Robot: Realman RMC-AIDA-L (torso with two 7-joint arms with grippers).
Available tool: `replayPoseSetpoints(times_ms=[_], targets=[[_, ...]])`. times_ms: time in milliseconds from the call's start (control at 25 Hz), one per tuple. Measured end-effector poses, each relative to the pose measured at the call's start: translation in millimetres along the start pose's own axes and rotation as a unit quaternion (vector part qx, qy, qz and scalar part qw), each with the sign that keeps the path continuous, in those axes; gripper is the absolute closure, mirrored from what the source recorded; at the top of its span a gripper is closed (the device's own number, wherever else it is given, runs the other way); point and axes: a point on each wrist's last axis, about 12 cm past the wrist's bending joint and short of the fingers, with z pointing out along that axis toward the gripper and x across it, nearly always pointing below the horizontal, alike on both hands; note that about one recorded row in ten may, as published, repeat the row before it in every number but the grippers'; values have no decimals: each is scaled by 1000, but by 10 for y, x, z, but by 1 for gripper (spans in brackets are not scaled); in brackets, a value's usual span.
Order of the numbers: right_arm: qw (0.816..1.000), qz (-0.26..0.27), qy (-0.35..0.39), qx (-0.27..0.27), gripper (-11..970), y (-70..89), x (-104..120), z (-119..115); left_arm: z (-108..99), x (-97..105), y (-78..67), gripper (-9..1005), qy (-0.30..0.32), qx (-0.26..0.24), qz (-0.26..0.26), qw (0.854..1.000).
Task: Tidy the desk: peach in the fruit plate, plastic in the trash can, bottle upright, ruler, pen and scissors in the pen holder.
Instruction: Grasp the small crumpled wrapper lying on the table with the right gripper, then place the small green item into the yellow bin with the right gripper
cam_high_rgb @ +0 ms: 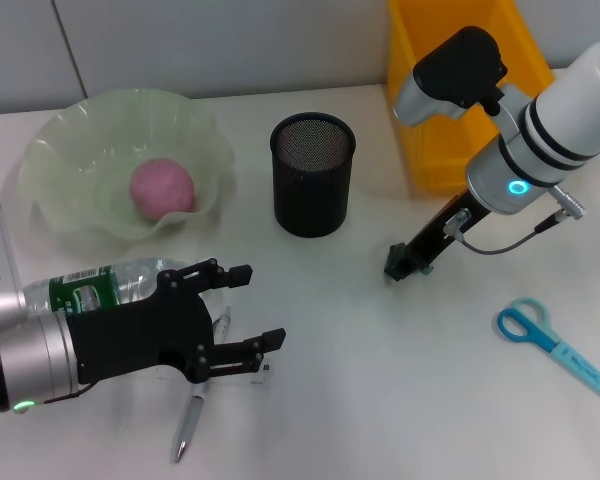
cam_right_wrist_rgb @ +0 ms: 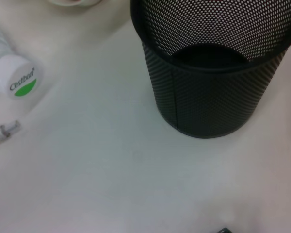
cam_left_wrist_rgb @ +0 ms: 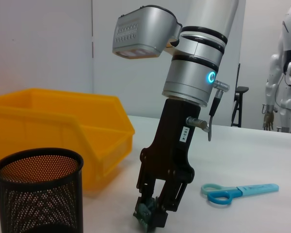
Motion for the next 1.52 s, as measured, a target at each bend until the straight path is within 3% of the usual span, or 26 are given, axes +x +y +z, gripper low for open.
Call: replayPoseSetpoints(times_ms=[120, 360, 600, 840, 920, 1080, 1240, 1520], targets=[[1000, 2, -1, 1, 527, -6, 13, 3, 0, 0, 2, 161, 0, 0, 0, 1000], [1000, 9, -13, 4, 592, -36, 34, -98, -4, -6, 10, 161, 0, -1, 1, 1000], [998, 23, -51, 28, 587, -84, 56, -407, -9, 2, 2, 161, -1, -2, -1, 1000], [990, 37, -118, 72, 552, -120, 129, -902, -22, 11, -3, 161, -2, -4, -3, 1000], [984, 48, -144, 92, 540, -179, 164, -1069, -19, 10, -5, 161, -2, -3, -3, 1000], [967, 80, -197, 137, 517, -460, 274, -1301, -3, 0, -6, 161, -3, 0, -2, 1000], [948, 96, -238, 188, 494, -729, 322, -1283, 8, -8, -11, 161, -5, 2, -2, 1000], [943, 89, -240, 213, 453, -891, 298, -1054, 12, -25, -25, 161, -11, 10, -2, 1000]])
